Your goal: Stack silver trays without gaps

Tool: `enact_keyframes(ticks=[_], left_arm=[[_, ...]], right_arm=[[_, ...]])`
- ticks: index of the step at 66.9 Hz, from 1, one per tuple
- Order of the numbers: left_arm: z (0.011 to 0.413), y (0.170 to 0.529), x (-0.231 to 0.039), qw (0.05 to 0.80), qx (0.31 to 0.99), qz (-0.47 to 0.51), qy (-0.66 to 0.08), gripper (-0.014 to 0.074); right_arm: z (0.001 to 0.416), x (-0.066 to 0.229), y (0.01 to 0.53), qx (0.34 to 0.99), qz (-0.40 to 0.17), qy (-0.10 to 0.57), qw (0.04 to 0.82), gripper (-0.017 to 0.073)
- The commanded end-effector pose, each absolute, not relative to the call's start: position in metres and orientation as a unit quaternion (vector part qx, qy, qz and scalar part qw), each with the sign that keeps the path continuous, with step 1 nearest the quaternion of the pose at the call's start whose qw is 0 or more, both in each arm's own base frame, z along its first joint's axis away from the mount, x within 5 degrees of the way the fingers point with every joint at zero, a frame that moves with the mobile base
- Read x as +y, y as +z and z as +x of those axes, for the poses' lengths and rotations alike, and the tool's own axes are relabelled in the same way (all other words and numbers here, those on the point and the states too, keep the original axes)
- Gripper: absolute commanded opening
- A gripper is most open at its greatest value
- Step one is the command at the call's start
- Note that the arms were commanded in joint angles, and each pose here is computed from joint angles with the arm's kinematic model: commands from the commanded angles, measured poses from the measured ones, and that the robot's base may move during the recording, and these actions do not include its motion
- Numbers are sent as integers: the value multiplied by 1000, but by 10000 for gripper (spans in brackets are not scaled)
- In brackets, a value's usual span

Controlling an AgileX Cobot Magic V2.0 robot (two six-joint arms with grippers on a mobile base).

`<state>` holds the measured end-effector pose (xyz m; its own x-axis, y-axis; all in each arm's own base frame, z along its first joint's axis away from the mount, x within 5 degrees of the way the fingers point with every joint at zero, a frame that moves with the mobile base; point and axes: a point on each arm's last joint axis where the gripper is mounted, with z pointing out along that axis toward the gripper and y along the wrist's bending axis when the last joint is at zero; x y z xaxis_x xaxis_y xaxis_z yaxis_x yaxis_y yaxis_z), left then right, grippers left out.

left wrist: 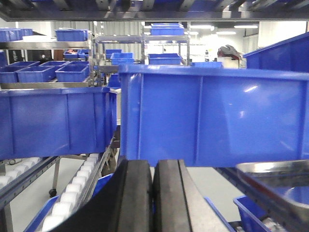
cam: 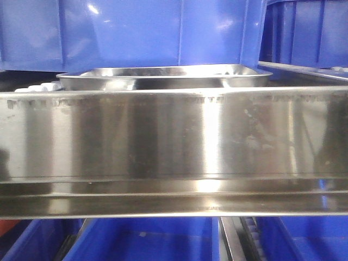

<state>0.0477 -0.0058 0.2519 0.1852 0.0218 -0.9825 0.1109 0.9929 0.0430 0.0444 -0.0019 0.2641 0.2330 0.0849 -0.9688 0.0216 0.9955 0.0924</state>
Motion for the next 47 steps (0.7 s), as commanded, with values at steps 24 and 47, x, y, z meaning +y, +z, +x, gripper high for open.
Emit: enact_keyframes(ticks=[24,47], left_arm=[[79,286,-16,577,811,51,-76,-9],[118,304,-20,589,801,16,-101,-9]], right_arm=[[84,-1,304,814,77,47,574,-17],[137,-3,308,879,84,44,468,-17]])
